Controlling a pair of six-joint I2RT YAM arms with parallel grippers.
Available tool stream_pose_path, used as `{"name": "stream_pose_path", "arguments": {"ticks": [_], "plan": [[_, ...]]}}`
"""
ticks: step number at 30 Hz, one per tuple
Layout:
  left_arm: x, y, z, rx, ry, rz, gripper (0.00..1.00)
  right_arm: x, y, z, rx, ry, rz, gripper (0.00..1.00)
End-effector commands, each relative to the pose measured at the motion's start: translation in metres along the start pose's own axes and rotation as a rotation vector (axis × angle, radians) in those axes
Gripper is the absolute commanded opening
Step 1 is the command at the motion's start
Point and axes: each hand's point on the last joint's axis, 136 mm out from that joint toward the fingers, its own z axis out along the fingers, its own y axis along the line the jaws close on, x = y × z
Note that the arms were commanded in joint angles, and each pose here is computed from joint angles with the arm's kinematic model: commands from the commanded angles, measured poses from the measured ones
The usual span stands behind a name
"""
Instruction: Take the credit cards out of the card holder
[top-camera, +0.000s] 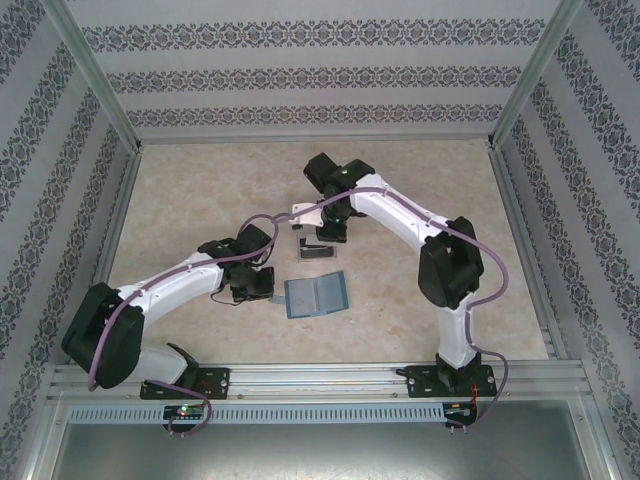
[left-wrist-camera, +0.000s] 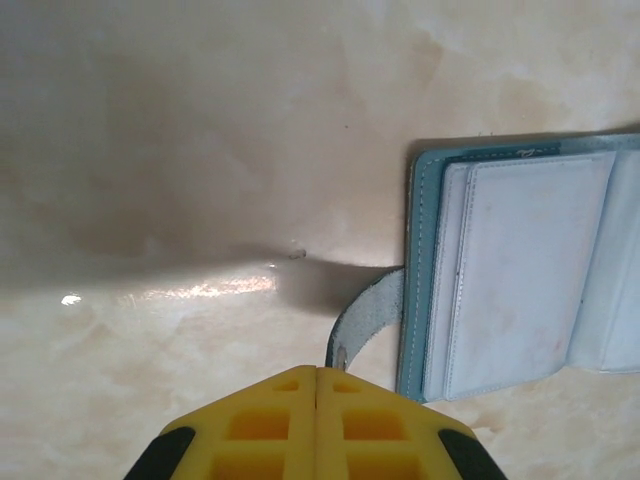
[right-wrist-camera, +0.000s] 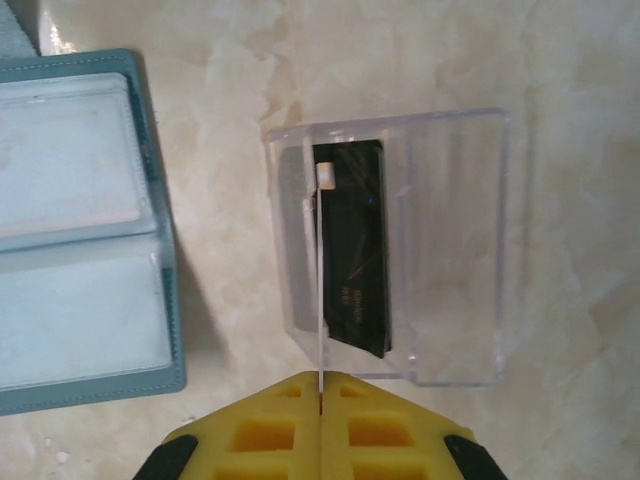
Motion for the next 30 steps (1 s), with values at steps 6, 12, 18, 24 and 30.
{"name": "stream_pose_path", "arguments": {"ticks": [6,12,18,24,30], "plan": [[-0.005,0.013,-0.004,-0.01,-0.015,-0.047,0.04,-0.001,-0.02,-0.004,-0.018,0.046,-0.052,0.0],[-0.007,0.016,-0.003,-0.012,-0.012,-0.056,0.04,-0.003,-0.033,0.003,-0.03,0.053,-0.047,0.0],[-0.007,0.021,-0.001,-0.015,-0.006,-0.069,0.05,-0.006,-0.038,0.012,-0.057,0.052,-0.039,0.0],[-0.008,0.023,-0.001,-0.013,-0.005,-0.076,0.05,-0.003,-0.039,0.022,-0.081,0.068,-0.031,0.0],[-0.008,0.025,0.0,-0.013,-0.001,-0.081,0.04,-0.002,-0.028,0.032,-0.15,0.067,-0.025,0.0]]}}
